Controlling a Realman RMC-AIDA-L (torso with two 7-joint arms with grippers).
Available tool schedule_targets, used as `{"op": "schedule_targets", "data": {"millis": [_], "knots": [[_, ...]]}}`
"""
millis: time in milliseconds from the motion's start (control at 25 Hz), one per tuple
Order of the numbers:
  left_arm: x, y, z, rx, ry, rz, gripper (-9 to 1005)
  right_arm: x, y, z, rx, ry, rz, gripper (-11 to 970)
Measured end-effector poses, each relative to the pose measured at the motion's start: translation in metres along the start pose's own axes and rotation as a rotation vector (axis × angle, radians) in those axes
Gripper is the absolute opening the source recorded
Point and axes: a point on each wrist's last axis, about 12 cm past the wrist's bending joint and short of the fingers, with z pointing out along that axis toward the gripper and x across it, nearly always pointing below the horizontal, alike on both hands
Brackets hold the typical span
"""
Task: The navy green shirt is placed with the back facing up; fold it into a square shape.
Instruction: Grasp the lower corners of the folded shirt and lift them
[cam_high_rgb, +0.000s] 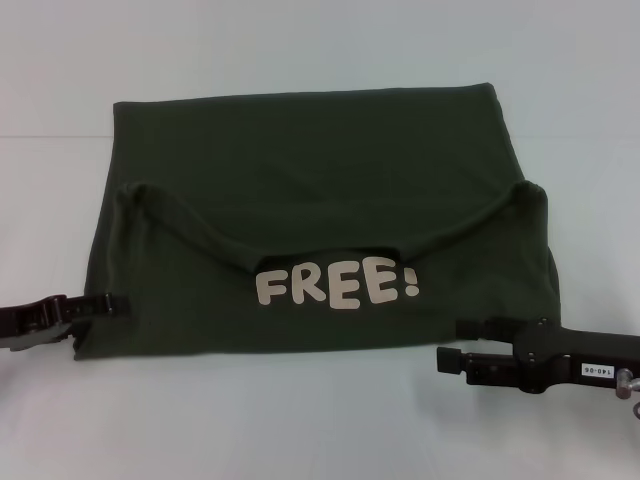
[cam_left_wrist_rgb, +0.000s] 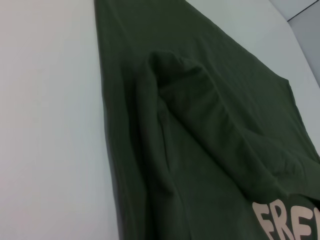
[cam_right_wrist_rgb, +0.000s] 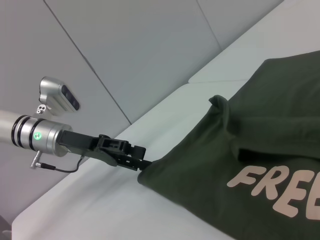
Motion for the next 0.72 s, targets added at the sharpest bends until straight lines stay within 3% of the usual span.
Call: {"op": "schedule_targets", "data": {"millis": [720], "knots": [[0.0041,0.0024,-0.0003,-0.007,0.027,-0.025,890,0.0025,0.0015,0.0006,-0.008,0.000,0.009,857]]}}
